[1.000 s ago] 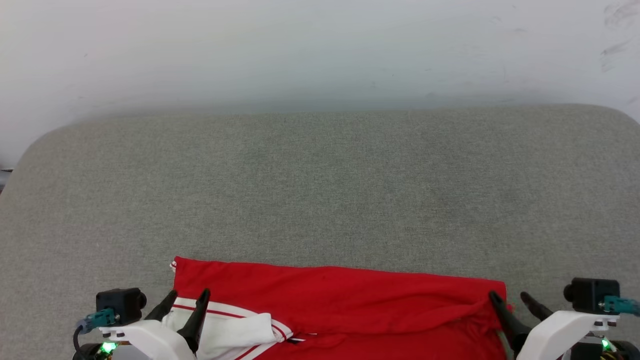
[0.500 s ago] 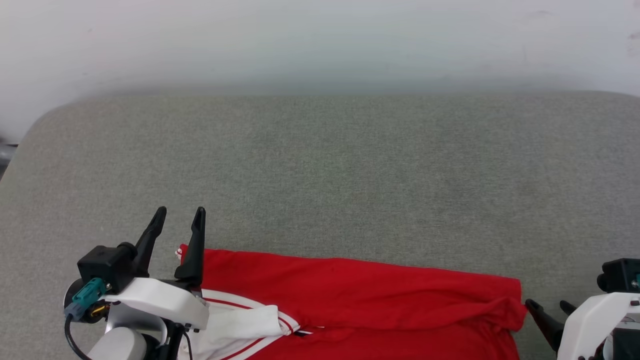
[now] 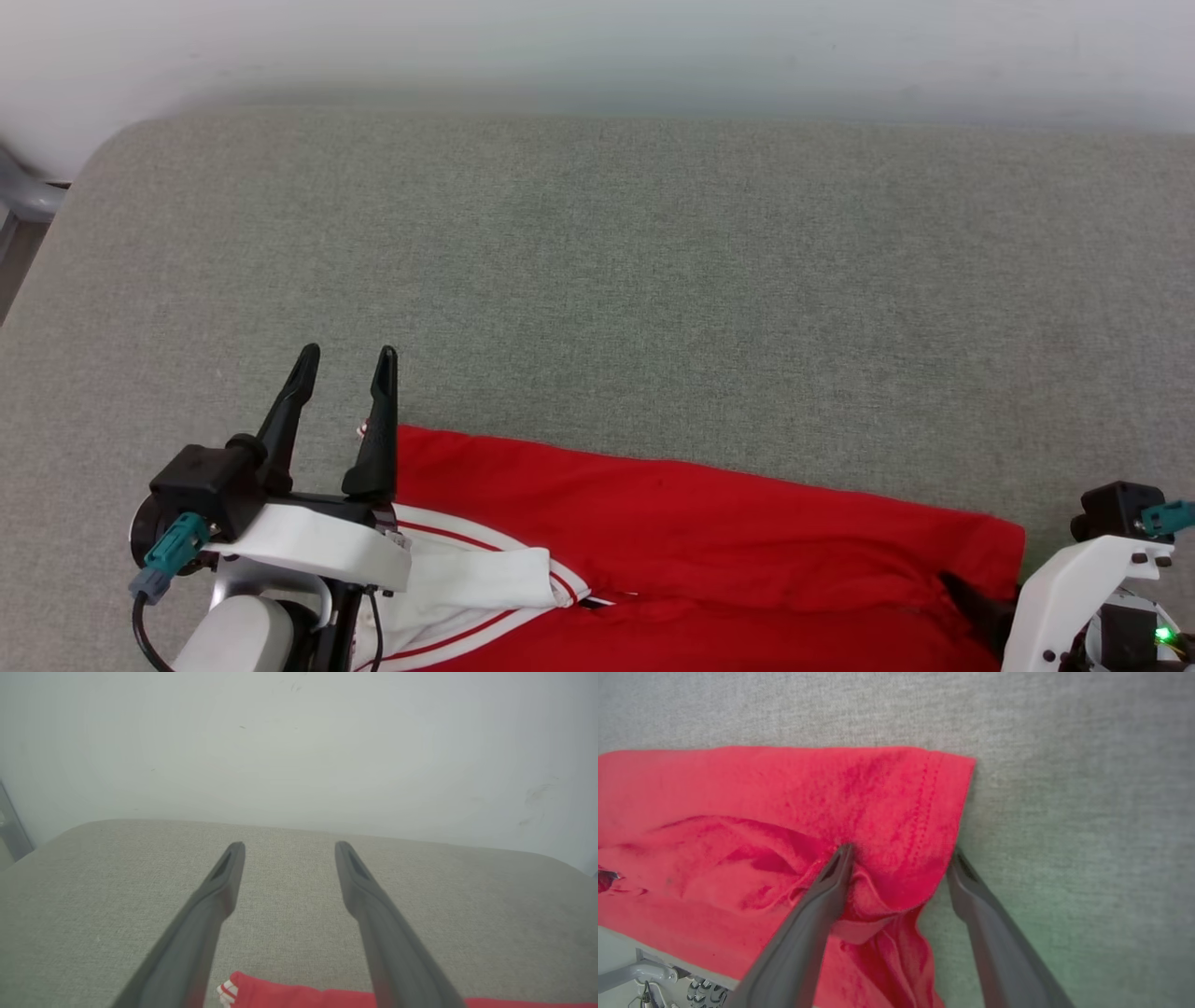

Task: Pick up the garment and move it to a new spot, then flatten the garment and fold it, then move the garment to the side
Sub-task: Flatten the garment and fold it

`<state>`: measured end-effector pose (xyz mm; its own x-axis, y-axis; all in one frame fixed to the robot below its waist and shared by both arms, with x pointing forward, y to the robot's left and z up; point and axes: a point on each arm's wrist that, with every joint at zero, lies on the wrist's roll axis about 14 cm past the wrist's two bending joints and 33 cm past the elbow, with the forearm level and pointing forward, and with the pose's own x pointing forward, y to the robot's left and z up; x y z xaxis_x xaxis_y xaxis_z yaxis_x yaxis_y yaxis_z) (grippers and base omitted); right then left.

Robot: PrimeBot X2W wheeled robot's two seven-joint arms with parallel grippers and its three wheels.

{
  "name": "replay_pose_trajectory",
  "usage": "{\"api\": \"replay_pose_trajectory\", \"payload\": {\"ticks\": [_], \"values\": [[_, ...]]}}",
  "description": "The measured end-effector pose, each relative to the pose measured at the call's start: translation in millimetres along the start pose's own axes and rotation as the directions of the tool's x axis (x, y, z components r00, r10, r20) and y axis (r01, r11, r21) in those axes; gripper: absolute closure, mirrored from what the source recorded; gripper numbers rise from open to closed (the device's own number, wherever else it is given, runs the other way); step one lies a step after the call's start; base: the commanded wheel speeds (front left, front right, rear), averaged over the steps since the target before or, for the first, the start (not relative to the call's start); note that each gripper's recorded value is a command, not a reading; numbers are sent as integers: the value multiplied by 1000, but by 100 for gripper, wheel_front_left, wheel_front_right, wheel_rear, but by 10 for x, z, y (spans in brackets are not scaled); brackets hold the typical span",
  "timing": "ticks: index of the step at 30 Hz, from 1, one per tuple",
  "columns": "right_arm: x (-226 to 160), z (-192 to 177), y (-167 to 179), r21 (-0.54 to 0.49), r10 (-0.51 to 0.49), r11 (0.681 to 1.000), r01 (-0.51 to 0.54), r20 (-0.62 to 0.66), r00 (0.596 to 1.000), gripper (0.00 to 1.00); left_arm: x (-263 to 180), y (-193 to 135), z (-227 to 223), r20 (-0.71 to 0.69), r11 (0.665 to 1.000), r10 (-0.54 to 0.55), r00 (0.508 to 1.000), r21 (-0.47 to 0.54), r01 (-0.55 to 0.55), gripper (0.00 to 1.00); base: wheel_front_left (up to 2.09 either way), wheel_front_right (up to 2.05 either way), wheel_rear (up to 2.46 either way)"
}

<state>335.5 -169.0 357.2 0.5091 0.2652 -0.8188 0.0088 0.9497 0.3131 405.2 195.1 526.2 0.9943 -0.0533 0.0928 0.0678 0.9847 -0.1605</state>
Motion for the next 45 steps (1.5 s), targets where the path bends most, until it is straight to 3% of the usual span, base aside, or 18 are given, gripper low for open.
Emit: {"api": "replay_pose_trajectory", "payload": {"ticks": [1,2,3,16,31,36,40,45], "values": [[15,-23,5,2,3,1000,-3,-12,1000,51,-4,2,-6,-1,1000,-1,1000,0,1,0,0,0,0],[24,-32,9,4,5,1000,-5,-17,1000,66,-9,5,-9,-1,1000,2,1000,1,-2,0,0,0,0],[31,-35,12,5,6,1000,-6,-19,1000,100,-18,11,-18,-3,1000,3,1000,4,-3,0,0,0,0],[-172,134,-11,-3,5,1000,-5,71,997,100,-115,-4,24,3,999,-11,1000,43,11,0,0,0,0],[-800,425,-887,131,-207,974,184,185,961,100,-179,-169,57,10,998,-51,999,37,51,0,0,0,0],[-717,228,-582,273,-31,962,1,105,994,100,-205,-196,58,9,998,-58,998,36,57,0,0,0,0],[-678,104,-247,381,156,909,-170,67,986,100,-220,-200,70,11,998,-57,998,37,57,0,0,0,0],[-716,242,123,450,372,805,-387,125,920,100,-232,-190,71,8,998,-53,999,35,52,0,0,0,0]]}}
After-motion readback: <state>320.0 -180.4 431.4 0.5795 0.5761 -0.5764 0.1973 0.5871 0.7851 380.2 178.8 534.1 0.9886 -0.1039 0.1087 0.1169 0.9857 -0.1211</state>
